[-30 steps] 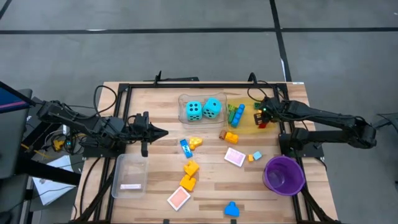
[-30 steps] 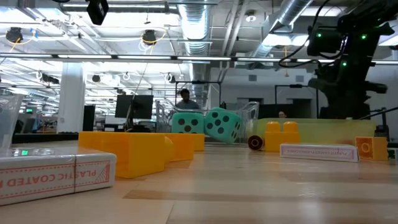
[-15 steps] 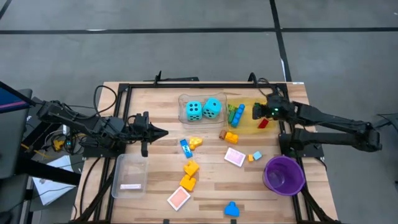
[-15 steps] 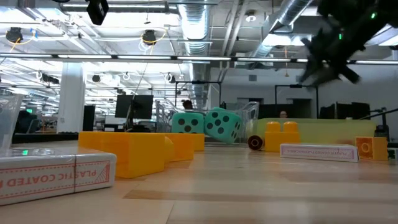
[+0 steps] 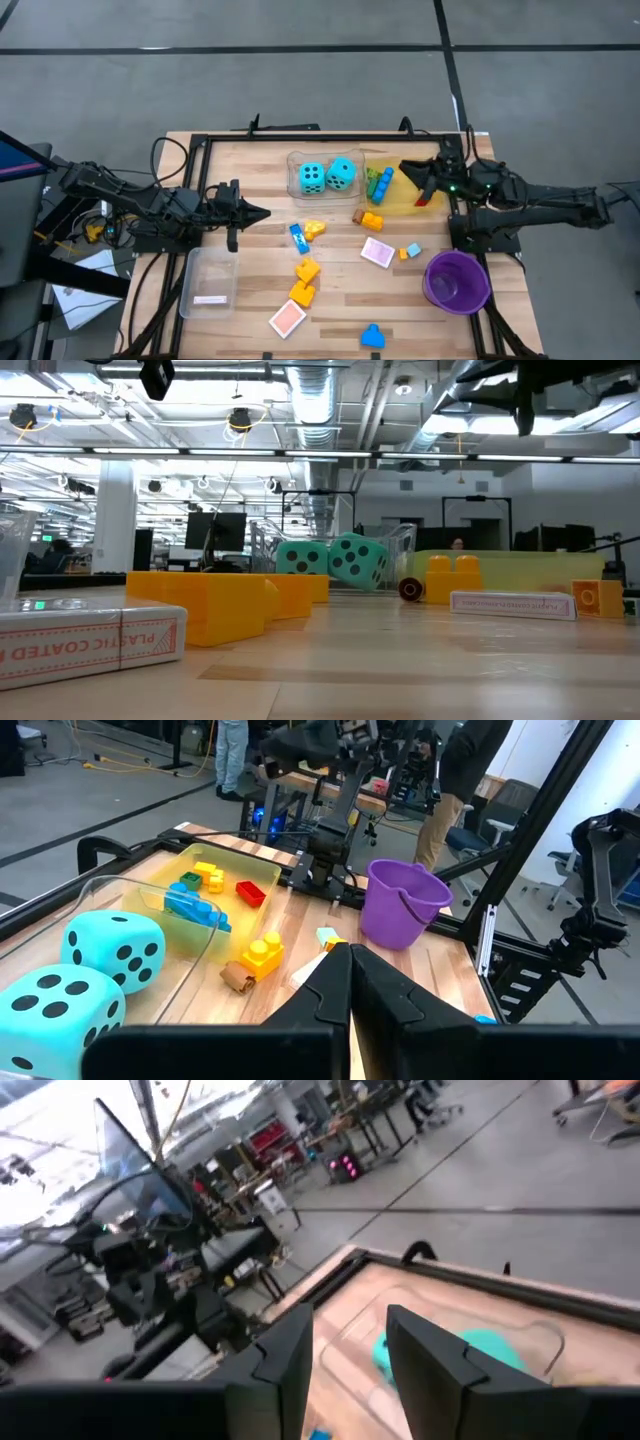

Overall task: Pick & Place Toys
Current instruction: Put the yellow game piece into the yellow bin

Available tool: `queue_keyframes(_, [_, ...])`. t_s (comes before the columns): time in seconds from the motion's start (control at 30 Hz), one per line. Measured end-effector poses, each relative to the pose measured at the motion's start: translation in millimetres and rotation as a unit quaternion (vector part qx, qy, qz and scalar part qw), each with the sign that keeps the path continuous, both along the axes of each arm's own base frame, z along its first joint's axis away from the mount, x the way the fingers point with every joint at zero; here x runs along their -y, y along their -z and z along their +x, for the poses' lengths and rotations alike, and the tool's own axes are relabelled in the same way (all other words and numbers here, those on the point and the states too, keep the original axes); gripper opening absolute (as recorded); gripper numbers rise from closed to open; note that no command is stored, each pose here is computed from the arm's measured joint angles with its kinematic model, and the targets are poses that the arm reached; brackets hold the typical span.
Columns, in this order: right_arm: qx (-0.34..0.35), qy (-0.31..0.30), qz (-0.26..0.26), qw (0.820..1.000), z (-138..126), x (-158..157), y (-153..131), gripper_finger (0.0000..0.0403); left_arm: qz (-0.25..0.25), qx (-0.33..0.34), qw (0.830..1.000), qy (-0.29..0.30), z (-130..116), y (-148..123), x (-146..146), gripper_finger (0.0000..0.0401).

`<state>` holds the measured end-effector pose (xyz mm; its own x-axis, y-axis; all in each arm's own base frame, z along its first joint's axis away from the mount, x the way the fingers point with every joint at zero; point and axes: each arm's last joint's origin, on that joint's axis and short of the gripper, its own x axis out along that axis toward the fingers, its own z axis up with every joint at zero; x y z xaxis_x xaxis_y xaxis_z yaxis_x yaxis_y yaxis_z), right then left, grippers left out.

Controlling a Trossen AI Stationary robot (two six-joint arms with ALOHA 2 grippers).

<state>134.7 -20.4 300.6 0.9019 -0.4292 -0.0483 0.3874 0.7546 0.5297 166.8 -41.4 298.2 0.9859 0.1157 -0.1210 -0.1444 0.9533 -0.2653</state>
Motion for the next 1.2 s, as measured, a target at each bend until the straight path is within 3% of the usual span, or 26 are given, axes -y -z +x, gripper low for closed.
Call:
queue_keyframes(0.3, [-0.035,-0.007,0.055,0.998,5.5,-5.8,12.0,0.0122,-0.010,0.001,1.000,-0.001,0.0,0.0,0.0,0.0000])
queue_keyframes(0.5, [-0.012,-0.026,0.117,0.993,12.8,-13.6,13.6,0.0122,-0.015,0.016,1.000,-0.001,0.3,-3.0,0.1,0.0000])
queue_keyframes(0.77, [0.021,-0.080,0.109,0.991,19.8,-28.8,6.9,0.0122,-0.012,0.044,0.999,0.000,0.6,-8.7,0.2,0.0000])
queue_keyframes(1.1, [0.000,-0.065,0.104,0.992,17.5,-35.2,10.9,0.0122,-0.013,0.051,0.999,0.000,0.7,-10.2,0.2,0.0000])
queue_keyframes(1.2, [-0.018,-0.071,0.125,0.989,16.3,-38.8,15.8,0.0122,-0.013,0.051,0.999,0.000,0.7,-10.2,0.2,0.0000])
